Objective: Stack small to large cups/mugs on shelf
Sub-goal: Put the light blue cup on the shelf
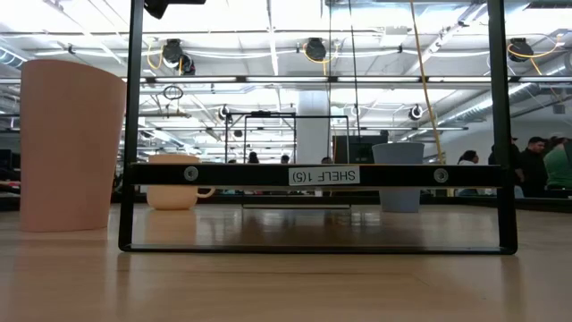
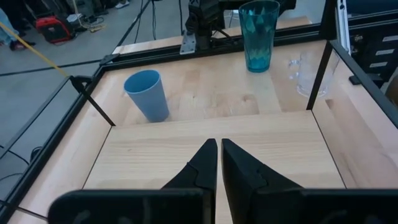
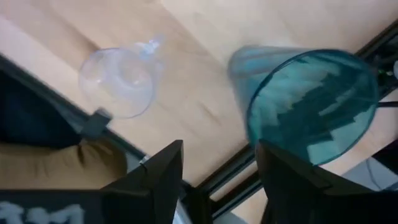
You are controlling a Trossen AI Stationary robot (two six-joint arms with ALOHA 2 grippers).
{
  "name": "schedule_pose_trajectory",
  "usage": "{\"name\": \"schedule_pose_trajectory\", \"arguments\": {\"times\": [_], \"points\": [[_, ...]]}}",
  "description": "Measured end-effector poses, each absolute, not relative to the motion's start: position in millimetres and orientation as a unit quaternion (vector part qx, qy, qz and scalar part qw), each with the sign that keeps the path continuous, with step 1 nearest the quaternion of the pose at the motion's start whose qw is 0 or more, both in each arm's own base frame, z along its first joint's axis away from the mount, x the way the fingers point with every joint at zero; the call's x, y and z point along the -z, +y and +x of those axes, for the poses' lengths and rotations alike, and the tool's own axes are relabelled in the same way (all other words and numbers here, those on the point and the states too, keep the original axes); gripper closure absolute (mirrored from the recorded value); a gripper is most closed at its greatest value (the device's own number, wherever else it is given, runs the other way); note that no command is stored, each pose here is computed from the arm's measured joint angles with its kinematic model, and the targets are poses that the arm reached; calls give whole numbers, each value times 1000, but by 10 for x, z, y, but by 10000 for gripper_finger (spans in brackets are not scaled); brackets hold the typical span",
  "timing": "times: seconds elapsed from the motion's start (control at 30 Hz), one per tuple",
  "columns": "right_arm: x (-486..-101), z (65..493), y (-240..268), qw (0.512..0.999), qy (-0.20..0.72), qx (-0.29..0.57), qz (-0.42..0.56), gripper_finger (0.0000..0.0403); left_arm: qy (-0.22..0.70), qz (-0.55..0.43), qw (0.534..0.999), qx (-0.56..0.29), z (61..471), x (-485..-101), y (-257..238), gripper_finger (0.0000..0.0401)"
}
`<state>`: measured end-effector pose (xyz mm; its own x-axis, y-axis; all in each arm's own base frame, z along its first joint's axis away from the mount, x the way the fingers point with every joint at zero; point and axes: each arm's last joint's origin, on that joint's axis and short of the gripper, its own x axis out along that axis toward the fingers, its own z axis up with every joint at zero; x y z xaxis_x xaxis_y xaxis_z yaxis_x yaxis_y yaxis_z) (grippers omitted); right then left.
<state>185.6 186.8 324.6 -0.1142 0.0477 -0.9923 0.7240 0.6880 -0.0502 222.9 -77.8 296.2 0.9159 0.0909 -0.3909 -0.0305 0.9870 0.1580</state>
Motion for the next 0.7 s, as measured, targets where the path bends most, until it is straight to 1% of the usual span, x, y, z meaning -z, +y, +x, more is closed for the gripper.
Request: {"name": "schedule_pose_trajectory", "arguments": {"times": [0.2, 0.7], "points": [[-3125, 1828, 1788, 595, 699, 296, 264, 208, 201, 74, 976, -31, 2231, -2966, -778, 375], [-2905, 1826, 1751, 591, 711, 300, 234, 208, 194, 75, 978, -29, 2236, -2979, -781, 375]]}}
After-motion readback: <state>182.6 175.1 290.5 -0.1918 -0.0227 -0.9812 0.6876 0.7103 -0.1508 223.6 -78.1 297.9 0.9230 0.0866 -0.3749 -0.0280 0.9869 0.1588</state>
